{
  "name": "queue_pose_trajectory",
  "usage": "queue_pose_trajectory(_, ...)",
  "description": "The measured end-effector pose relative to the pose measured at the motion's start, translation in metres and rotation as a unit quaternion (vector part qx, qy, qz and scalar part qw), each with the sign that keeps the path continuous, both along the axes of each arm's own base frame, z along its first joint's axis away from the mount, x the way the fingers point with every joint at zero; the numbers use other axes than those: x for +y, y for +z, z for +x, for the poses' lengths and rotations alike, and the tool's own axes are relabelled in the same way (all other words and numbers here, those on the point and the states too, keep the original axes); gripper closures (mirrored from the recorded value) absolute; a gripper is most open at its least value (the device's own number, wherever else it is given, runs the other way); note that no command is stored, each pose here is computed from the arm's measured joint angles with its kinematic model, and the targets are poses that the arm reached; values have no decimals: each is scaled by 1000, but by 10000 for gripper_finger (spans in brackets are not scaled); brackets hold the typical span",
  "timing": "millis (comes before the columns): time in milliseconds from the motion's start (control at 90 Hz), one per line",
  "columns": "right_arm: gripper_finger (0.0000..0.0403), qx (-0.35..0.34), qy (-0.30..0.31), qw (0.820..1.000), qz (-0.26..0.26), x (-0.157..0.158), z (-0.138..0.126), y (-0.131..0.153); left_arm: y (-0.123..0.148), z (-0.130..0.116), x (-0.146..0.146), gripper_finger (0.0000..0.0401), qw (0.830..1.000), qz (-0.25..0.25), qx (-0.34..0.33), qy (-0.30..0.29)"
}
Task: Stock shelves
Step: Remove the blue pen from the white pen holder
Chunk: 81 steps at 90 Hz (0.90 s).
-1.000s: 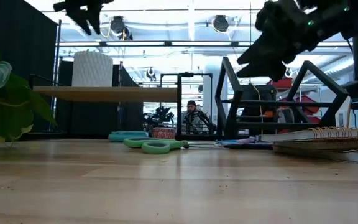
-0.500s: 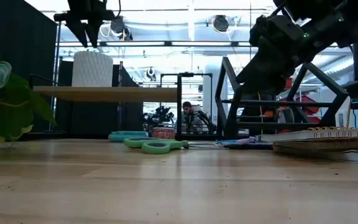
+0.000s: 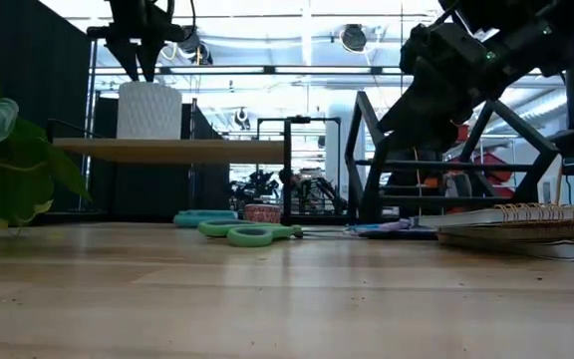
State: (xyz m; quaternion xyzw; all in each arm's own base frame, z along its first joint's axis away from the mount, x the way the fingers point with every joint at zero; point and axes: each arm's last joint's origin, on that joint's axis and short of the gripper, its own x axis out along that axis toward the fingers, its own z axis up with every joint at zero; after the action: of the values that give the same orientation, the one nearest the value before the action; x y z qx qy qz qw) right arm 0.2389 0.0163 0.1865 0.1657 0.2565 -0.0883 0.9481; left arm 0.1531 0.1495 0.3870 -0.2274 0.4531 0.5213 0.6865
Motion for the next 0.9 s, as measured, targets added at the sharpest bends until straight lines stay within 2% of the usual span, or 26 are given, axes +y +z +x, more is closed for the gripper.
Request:
queue_pose_trajectory(411, 163, 0, -1, 1000, 2, 0, 0, 0, 0, -1, 0, 244, 1000, 1, 3, 14)
queue_pose_trajectory(711, 163, 0, -3, 1000, 5, 0, 0, 0, -1, -2, -1, 312, 1000, -3, 10, 13)
queue_pose_trajectory(900, 163, 0, -3, 1000, 5, 0, 0, 0, -2, -2, -1, 333, 1000, -4, 15, 11)
